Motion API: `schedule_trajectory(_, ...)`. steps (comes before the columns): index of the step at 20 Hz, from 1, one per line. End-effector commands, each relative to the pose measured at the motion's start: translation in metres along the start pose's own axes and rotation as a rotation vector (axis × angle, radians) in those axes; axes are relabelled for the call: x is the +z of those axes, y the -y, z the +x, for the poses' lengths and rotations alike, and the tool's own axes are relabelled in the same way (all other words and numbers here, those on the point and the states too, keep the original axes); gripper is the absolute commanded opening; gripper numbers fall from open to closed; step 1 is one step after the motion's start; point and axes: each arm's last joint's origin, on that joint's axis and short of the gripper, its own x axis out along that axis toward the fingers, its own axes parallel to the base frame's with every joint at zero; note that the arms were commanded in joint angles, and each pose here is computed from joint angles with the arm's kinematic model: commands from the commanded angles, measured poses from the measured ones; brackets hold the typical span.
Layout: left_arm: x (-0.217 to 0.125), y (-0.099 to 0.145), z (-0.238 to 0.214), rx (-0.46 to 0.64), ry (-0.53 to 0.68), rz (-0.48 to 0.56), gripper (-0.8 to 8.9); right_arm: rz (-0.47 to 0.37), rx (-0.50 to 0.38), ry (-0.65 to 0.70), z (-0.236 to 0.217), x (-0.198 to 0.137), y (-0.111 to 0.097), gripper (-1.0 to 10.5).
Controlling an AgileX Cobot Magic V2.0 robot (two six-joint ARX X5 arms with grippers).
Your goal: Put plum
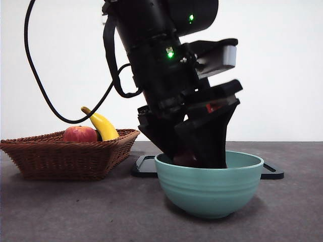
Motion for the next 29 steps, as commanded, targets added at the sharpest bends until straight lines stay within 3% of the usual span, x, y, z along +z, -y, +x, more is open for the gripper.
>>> schedule_trajectory(1,0.006,0.005,0.004,-0.006,0.008,0.029,3.24,-0.008,0.002,0.02,-0.003,0.005,-0.002,3.7)
schedule_trajectory(4,0.007,0.007,0.004,-0.007,0.018,0.035,4.13,-0.008,0.002,0.02,-0.003,0.005,-0.002,3.7)
schedule_trajectory(14,0.028,0.006,-0.023,0.001,0.082,0.031,4.09,-0.008,0.002,0.02,-0.003,0.005,-0.002,3.7)
schedule_trajectory(21,0.036,-0.022,-0.121,0.078,0.329,-0.11,4.09,-0.019,0.002,0.031,-0.003,0.006,-0.002,3.7)
schedule_trajectory(29,-0.029,-0.066,-0.241,0.246,0.496,-0.292,4.04,-0.036,0.001,0.061,-0.003,0.009,-0.002,3.7)
